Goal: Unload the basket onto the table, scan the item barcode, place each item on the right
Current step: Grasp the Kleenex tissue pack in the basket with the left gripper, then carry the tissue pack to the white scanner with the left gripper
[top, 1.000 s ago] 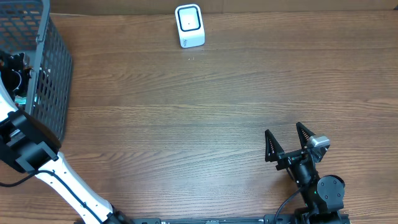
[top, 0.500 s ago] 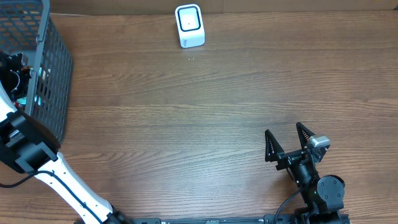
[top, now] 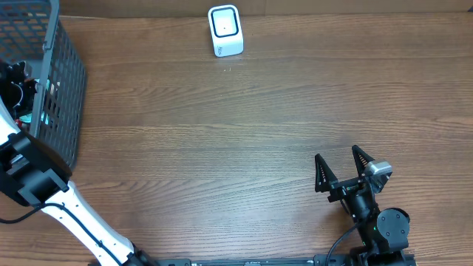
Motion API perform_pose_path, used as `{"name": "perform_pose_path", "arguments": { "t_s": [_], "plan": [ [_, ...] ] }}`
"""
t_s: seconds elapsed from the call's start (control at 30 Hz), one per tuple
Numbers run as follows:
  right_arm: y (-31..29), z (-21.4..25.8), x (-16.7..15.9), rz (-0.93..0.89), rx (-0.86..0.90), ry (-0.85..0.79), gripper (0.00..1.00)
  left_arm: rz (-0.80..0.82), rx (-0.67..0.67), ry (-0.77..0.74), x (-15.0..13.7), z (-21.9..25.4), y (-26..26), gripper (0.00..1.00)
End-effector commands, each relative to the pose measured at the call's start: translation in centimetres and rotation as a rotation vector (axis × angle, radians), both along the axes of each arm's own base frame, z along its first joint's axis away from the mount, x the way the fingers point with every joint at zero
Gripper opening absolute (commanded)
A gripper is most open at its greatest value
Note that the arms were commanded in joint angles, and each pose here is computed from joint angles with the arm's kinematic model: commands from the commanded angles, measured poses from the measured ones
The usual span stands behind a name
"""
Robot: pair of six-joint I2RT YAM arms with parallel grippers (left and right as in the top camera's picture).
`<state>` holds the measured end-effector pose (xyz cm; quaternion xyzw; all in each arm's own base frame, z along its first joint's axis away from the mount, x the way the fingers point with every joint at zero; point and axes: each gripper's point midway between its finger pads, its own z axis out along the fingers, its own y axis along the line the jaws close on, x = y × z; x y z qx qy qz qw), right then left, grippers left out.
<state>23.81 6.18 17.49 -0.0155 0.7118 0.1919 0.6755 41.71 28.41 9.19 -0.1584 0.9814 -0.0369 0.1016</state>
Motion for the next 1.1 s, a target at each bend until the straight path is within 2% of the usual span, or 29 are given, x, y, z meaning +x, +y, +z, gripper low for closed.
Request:
{"name": "perform_pose_path", "arguments": {
  "t_s": [0.0,0.2,0.37,0.63,0.87,1.07],
  "plan": [
    [0.0,-0.2,0.0,0.003,0.0,-0.001,1.0,0.031,0.059,-0.119,0.3,6.3,-0.3,0.37],
    [0.0,-0.2,0.0,0.003,0.001,-0.001,1.0,0.067,0.119,-0.218,0.0,11.6,-0.5,0.38],
    [0.0,-0.2,0.0,0.003,0.0,-0.001,1.0,0.115,0.197,-0.351,-0.9,18.3,-1.1,0.38],
    [0.0,-0.2,0.0,0.003,0.0,-0.001,1.0,0.229,0.313,-0.621,-4.6,30.5,-3.7,0.38],
    [0.0,-0.2,0.0,0.003,0.0,-0.001,1.0,0.26,0.244,-0.785,-7.4,36.5,-9.4,0.33],
    [0.0,-0.2,0.0,0.003,0.001,-0.001,1.0,0.167,0.142,-0.828,-8.2,38.2,-16.4,0.33]
  ]
}}
